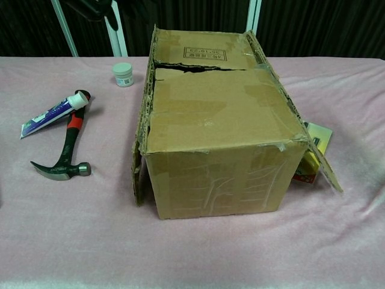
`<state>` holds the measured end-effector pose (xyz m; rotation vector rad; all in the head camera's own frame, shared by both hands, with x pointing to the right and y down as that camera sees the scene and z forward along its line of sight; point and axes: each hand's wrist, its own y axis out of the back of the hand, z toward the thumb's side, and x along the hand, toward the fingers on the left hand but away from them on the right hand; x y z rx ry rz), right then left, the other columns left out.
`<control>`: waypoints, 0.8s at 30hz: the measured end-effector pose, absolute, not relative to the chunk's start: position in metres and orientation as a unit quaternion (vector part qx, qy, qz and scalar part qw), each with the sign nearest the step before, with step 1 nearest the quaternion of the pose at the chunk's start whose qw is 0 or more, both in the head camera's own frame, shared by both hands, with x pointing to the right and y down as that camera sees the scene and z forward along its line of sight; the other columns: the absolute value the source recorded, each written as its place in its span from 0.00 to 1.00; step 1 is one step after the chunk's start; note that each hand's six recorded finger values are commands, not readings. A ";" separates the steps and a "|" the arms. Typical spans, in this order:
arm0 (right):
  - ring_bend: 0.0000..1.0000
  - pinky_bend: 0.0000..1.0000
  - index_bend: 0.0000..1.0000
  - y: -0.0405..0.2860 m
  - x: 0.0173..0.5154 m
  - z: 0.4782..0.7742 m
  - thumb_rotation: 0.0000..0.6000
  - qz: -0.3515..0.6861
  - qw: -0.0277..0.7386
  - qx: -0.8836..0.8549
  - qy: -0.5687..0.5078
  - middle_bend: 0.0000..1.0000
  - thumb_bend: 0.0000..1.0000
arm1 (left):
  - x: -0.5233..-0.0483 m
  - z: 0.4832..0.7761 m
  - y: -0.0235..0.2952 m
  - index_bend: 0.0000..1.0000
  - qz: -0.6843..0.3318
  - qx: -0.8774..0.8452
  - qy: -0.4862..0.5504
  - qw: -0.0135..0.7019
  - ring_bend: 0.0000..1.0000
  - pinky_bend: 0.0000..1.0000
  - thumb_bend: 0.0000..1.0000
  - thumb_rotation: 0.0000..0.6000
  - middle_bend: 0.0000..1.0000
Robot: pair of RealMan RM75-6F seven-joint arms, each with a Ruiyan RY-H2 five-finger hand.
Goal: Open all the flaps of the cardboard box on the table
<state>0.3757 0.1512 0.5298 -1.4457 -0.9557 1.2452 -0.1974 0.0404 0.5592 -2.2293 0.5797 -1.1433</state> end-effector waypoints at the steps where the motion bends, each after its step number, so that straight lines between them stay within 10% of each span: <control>1: 0.07 0.25 0.15 0.151 0.376 0.530 1.00 0.511 0.481 -0.593 -0.394 0.21 0.44 | -0.188 0.561 0.040 0.14 -0.425 -0.835 0.212 0.278 0.17 0.28 0.90 1.00 0.22; 24: 0.07 0.25 0.15 0.150 0.383 0.532 1.00 0.514 0.476 -0.592 -0.398 0.21 0.44 | -0.121 0.596 0.061 0.17 -0.441 -0.850 0.154 0.245 0.23 0.35 0.93 1.00 0.28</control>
